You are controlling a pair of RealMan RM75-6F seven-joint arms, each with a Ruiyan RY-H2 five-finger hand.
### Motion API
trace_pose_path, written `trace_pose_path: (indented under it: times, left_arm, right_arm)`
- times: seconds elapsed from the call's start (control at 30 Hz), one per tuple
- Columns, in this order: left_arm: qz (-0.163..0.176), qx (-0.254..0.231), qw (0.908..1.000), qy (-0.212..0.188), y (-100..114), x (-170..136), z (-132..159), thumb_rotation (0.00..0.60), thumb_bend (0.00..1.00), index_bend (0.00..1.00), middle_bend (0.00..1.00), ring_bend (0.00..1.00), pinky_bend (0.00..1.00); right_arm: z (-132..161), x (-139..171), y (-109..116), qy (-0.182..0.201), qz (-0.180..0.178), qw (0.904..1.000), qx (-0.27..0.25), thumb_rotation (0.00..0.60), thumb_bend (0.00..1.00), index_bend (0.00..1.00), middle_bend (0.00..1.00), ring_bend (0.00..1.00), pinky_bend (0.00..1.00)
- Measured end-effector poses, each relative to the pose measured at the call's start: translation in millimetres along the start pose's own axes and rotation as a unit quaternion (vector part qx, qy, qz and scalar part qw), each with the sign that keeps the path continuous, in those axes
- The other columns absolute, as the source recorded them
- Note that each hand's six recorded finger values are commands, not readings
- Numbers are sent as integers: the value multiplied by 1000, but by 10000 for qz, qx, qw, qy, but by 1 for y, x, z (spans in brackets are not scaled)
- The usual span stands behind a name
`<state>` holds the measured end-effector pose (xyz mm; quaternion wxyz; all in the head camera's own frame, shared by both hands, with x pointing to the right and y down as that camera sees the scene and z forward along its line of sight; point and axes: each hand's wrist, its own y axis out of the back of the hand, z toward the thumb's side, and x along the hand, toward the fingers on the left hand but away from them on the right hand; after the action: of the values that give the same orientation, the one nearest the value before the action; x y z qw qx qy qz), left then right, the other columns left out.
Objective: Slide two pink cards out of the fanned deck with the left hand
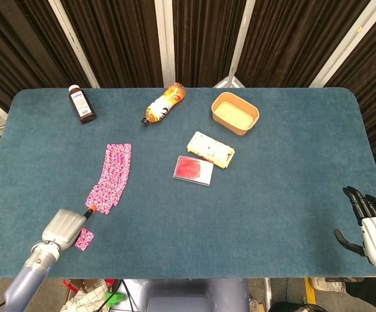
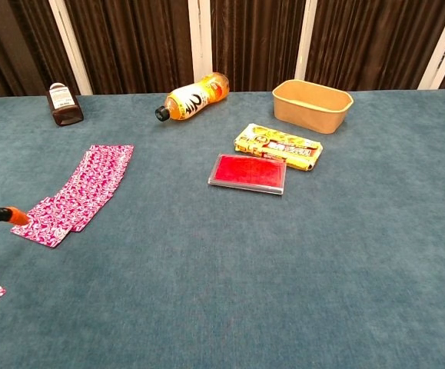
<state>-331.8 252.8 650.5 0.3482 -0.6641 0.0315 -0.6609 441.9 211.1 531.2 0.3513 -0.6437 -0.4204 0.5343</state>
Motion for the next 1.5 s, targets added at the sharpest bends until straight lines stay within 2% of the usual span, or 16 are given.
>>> trace_pose_path:
  times: [0.2, 0.63, 0.93, 1.5]
  left_arm:
    - [-75, 83, 9999, 39, 0, 19, 5, 600, 775, 108, 913, 763, 701]
    - [-358, 173, 9991, 139, -11, 30, 7, 600, 775, 108, 913, 763, 701]
    - [-464, 191, 9981, 367, -20, 22, -7, 600, 775, 108, 913, 763, 701]
    - [-952, 243, 9908, 930, -58, 13, -51, 600, 775, 108, 913, 762, 701]
  right_arm:
    - [0, 0, 0, -3, 9, 10000, -5, 600, 313, 0, 107, 183, 137]
    - [-1, 0, 1, -7, -9, 10000, -15, 600, 313, 0, 107, 183, 137]
    - [0, 0, 0, 10, -5, 10000, -11, 600, 313, 0, 107, 183, 137]
    - [2, 0, -1, 28, 26, 10000, -18, 600, 313, 0, 107, 183, 137]
